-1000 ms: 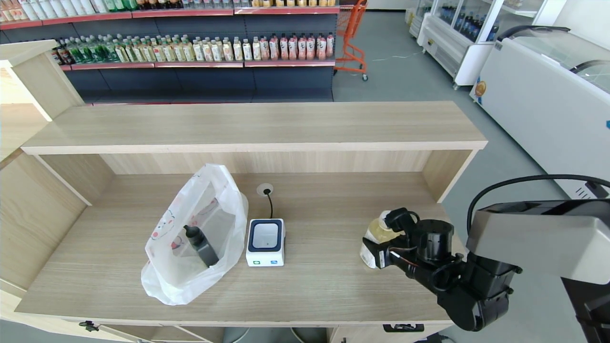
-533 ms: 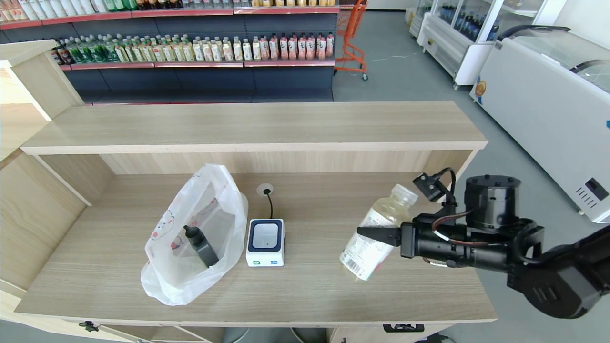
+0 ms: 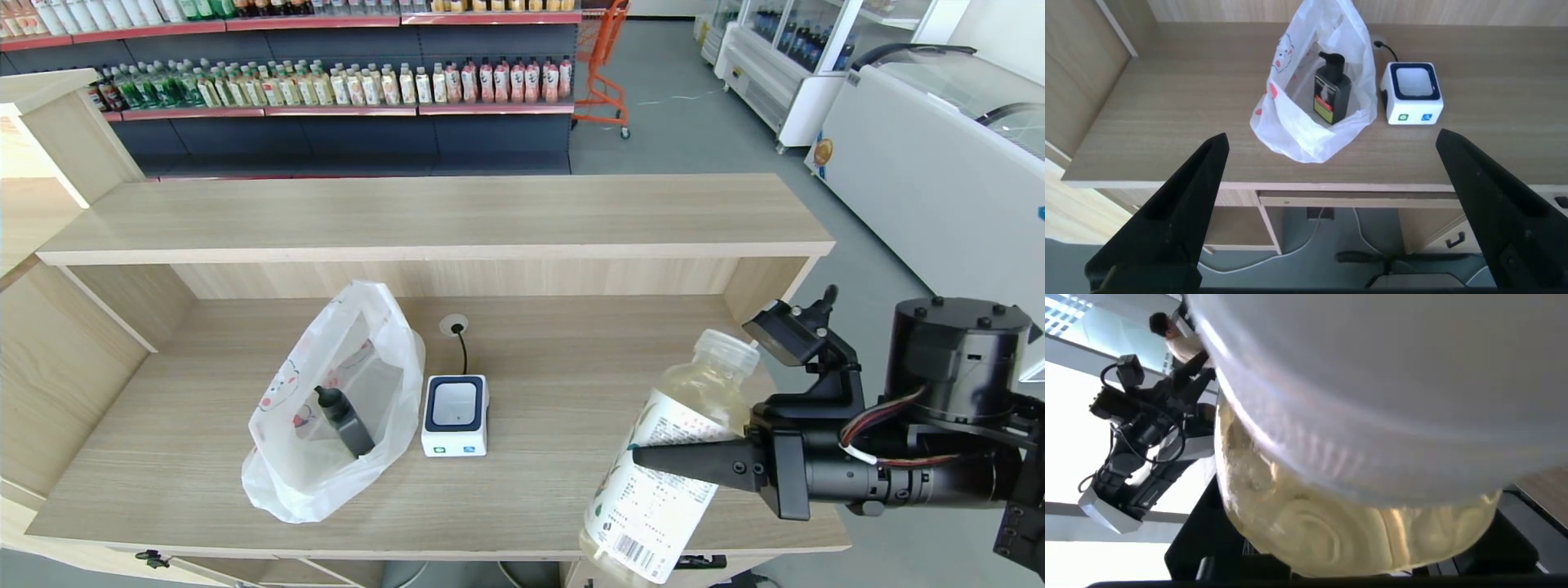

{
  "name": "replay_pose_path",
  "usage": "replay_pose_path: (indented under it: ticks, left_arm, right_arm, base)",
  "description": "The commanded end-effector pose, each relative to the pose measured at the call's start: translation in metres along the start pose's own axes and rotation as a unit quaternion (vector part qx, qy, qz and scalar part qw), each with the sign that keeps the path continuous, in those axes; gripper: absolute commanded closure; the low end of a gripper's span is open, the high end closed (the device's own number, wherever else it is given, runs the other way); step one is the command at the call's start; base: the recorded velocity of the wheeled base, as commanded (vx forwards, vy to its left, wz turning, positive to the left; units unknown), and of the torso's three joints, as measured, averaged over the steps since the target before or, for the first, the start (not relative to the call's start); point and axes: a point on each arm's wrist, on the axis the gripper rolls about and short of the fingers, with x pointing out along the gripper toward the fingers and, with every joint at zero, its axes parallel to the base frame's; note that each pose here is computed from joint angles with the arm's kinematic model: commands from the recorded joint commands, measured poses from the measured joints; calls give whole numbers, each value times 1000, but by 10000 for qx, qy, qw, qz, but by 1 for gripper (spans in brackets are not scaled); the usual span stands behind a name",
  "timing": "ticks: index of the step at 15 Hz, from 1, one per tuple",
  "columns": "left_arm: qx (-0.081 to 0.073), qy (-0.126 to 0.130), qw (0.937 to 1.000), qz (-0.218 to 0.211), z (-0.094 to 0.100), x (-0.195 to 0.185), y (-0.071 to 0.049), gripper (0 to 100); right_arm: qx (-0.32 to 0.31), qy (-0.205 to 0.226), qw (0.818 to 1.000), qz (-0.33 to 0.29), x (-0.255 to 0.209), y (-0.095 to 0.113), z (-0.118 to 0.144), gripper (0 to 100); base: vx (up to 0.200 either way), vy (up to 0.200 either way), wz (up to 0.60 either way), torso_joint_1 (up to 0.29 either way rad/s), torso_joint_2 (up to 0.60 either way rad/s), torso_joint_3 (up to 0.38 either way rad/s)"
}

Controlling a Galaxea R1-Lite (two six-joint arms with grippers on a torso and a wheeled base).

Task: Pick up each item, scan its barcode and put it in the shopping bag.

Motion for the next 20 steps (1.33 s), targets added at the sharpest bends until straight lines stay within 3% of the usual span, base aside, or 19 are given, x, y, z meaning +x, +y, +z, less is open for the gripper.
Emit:
replay_pose_path:
  ticks: [1, 20]
  left_arm:
    - [-2, -3, 10000, -1, 0, 0, 0, 0]
    - [-2, -3, 10000, -1, 0, 0, 0, 0]
  right_arm:
    - [-66, -49, 10000, 41, -1, 3, 3, 100]
    - [-39, 93, 9998, 159, 0, 9, 0, 100]
  base:
    - [0, 0, 0, 0, 0, 0]
    - [0, 0, 0, 0, 0, 0]
